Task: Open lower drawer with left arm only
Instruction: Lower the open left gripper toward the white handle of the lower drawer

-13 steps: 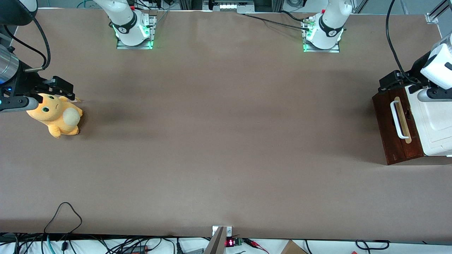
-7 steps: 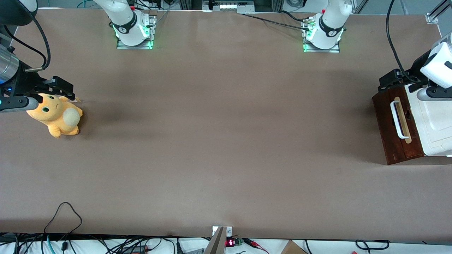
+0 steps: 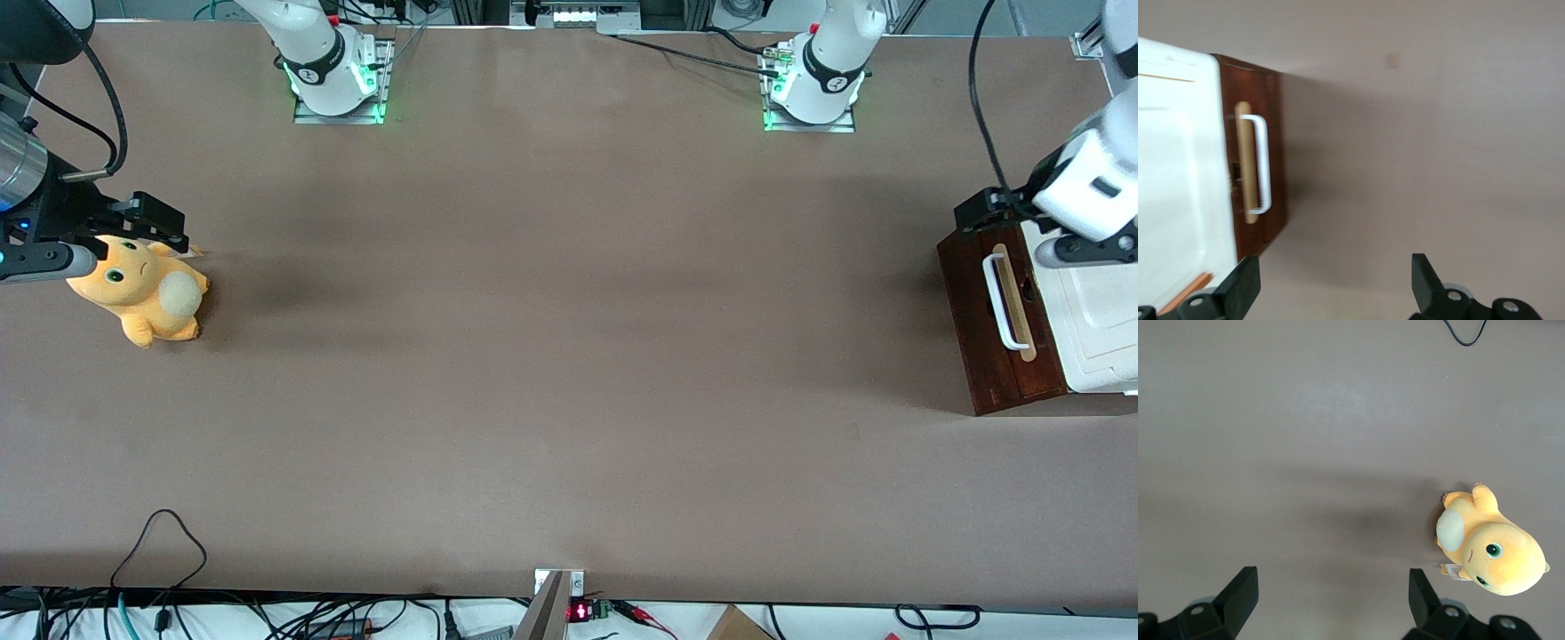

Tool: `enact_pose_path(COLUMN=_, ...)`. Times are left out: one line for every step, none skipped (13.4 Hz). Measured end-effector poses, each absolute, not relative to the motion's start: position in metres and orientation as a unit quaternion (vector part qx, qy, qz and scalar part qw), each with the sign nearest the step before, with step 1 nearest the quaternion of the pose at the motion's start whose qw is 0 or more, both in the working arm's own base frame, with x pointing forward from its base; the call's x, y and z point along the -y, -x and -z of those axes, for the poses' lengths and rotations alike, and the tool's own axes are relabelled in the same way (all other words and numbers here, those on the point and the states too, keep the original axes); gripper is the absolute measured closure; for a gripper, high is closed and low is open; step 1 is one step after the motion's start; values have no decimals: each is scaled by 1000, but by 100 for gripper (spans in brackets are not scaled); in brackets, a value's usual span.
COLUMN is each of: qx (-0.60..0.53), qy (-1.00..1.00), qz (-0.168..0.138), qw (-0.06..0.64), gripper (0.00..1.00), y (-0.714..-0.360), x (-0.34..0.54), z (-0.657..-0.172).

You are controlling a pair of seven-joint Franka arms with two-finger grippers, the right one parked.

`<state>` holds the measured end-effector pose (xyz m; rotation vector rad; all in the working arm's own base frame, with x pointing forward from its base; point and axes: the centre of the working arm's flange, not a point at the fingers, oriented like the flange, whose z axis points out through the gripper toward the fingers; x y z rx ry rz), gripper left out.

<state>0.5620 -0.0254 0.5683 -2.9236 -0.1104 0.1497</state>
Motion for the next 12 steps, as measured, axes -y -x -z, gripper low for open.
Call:
enact_pose_path(qx=43, qy=987, qz=-52, qw=143, gripper=0, y=-564, x=40, z=-557)
enact_pose_path(qx=50, qy=981, qz=-52, qw=180, gripper=0, y=-566, x=53, z=-545)
enact_pose_path(qx=55, qy=973, qz=-52, qw=217, gripper=0, y=-567, x=62, z=-531)
enact_pose_path(qx=57, qy=963, qz=-52, qw=256, gripper=0, y=-567, x=68, z=-514)
enact_pose_path(qx=58, qy=953, qz=-52, qw=294, gripper=0, y=-568, x=74, z=-494)
enact_pose_path(qx=59, qy=941, qz=-52, qw=330, gripper=0, y=-567, x=79, z=-472)
enact_pose_path(qx=59, qy=929, qz=-51, qw=362, gripper=0, y=-564, x=84, z=-450)
enact_pose_path(qx=56, qy=916, qz=-50, qw=395, gripper=0, y=-560, x=88, z=-426)
enact_pose_path(qx=56, qy=904, qz=-49, qw=420, gripper=0, y=-554, x=91, z=-403)
enact_pose_path(qx=54, qy=896, qz=-52, qw=437, gripper=0, y=-550, x=92, z=-383)
enact_pose_path(qx=52, qy=893, qz=-58, qw=444, gripper=0, y=-547, x=91, z=-370)
enact_pose_path(qx=50, qy=892, qz=-63, qw=446, gripper=0, y=-546, x=90, z=-365)
